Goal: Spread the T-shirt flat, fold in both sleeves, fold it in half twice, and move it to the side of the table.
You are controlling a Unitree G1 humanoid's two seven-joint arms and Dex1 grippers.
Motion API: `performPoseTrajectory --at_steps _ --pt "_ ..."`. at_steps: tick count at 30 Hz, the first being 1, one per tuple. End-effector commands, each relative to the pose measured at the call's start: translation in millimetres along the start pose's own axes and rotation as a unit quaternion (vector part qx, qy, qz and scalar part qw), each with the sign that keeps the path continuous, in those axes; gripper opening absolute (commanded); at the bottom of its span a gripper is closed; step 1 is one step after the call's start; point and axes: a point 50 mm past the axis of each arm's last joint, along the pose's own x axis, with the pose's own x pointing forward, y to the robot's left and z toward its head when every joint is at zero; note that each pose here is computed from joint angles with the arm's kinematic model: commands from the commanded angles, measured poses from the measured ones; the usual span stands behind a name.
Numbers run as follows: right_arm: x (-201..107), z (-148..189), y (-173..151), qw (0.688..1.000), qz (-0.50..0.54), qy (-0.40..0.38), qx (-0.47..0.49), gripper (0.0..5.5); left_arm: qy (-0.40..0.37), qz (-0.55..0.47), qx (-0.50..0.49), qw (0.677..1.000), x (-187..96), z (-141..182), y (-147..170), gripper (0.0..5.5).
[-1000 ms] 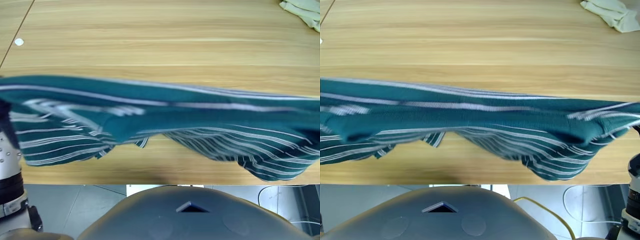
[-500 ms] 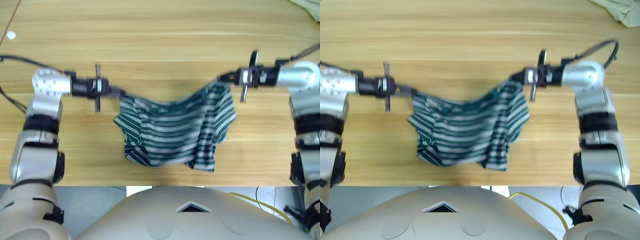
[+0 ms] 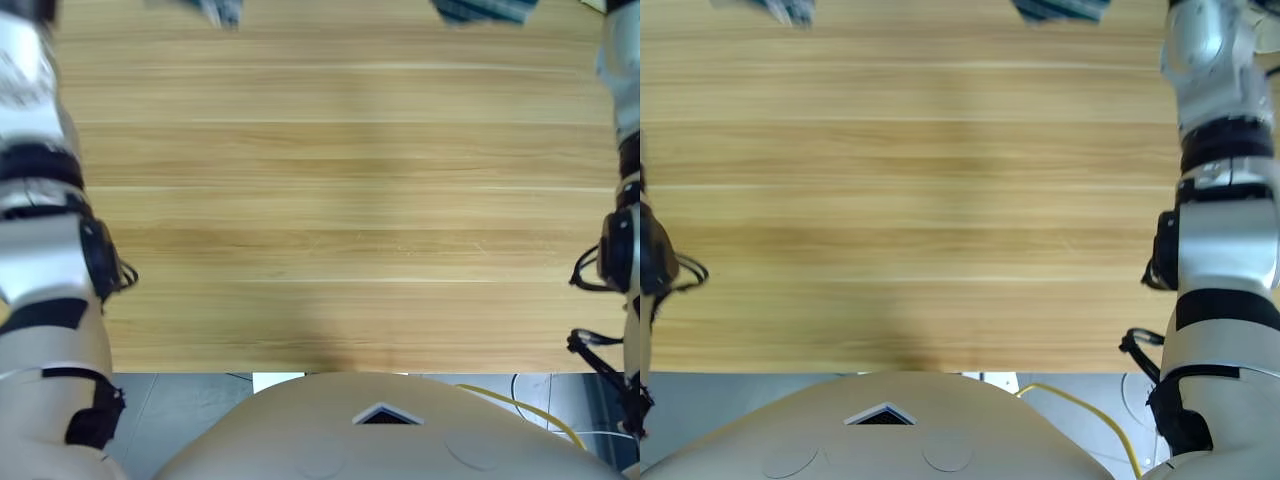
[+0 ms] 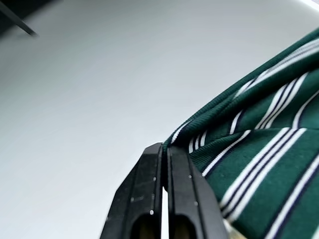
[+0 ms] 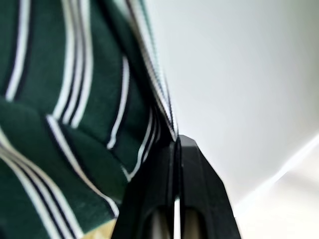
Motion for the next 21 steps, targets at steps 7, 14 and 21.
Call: performPoseTrajectory --at_steps 7,14,21 --pt "-132 2 75 0.890 0.419 -0.141 0.113 0.00 0.098 -0.402 -0.174 0.893 -138 -27 -137 0.03" --pt "-187 -5 81 0.817 0.557 -0.106 0.107 0.00 0.084 -0.471 -0.125 0.869 -145 -19 -130 0.03" --pt "-242 17 140 0.707 0.681 -0.085 0.169 0.79 0.088 -0.528 -0.083 0.841 -166 -7 -117 0.00"
